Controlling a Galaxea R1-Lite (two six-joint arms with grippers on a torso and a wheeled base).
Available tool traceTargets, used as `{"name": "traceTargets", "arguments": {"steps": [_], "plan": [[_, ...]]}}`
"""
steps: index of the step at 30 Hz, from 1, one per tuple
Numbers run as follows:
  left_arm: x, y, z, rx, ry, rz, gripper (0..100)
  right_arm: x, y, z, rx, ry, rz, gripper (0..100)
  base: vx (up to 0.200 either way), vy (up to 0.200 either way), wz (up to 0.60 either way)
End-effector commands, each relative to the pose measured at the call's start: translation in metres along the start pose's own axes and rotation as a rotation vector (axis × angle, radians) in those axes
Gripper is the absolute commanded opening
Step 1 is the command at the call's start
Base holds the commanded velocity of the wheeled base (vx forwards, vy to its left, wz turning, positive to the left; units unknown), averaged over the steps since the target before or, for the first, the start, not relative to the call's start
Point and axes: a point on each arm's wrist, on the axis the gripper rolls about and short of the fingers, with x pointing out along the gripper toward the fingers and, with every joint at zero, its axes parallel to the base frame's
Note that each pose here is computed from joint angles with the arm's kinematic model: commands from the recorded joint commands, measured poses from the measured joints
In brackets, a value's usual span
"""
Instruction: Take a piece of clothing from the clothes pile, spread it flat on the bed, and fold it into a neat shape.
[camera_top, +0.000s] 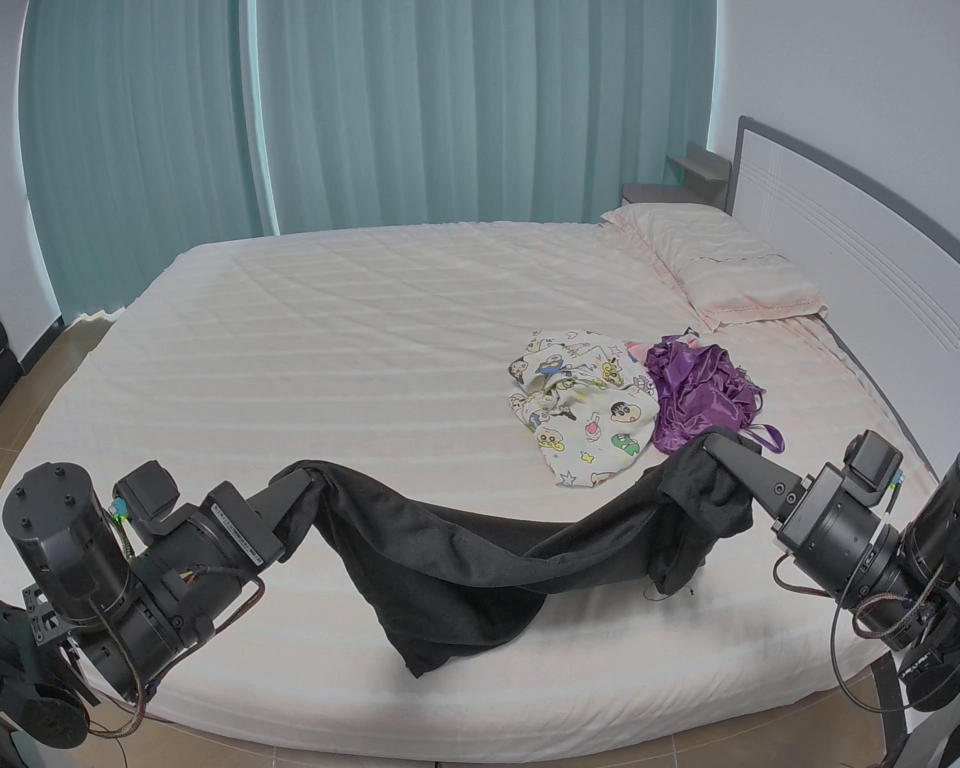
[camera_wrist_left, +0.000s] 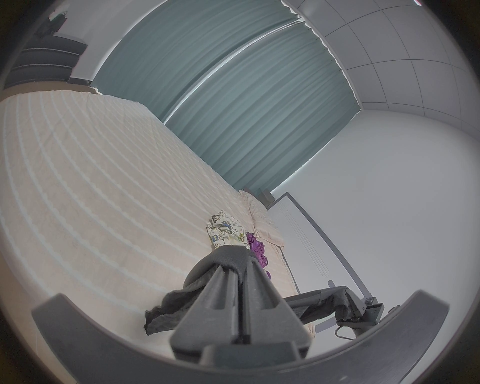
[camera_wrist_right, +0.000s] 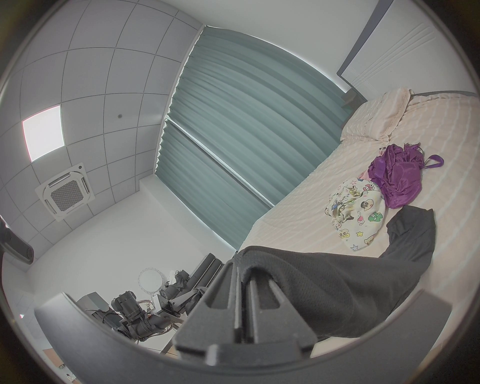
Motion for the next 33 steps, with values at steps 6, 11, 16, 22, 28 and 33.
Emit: {"name": "traceTargets", "arguments": {"steps": [6,11,16,22,28,33], "plan": [[-0.0003,0.0000,0.0002,0.000,-0.001,0.000,0,0.0001,0.0008,-0.0003,0.001,0.002,0.004,0,0.000,0.200,0.00],[-0.0003,0.0000,0.0002,0.000,-0.001,0.000,0,0.0001,0.0008,-0.0003,0.001,0.002,0.004,0,0.000,0.200,0.00],[-0.0003,0.0000,0.0002,0.000,-0.001,0.000,0,0.0001,0.0008,-0.0003,0.001,0.002,0.004,0,0.000,0.200,0.00],[-0.0003,0.0000,0.0002,0.000,-0.001,0.000,0,-0.0001,0.0017,-0.0007,0.000,0.004,0.008,0,0.000,0.200,0.00],[-0.0006,-0.0002,0.0004,-0.001,-0.002,-0.001,0,-0.0006,0.0038,-0.0013,0.001,0.007,0.018,0,0.000,0.200,0.00],[-0.0002,0.0004,0.0006,0.001,-0.003,0.002,0,-0.0013,0.0040,-0.0010,0.000,0.005,0.019,0,0.000,0.200,0.00]]}}
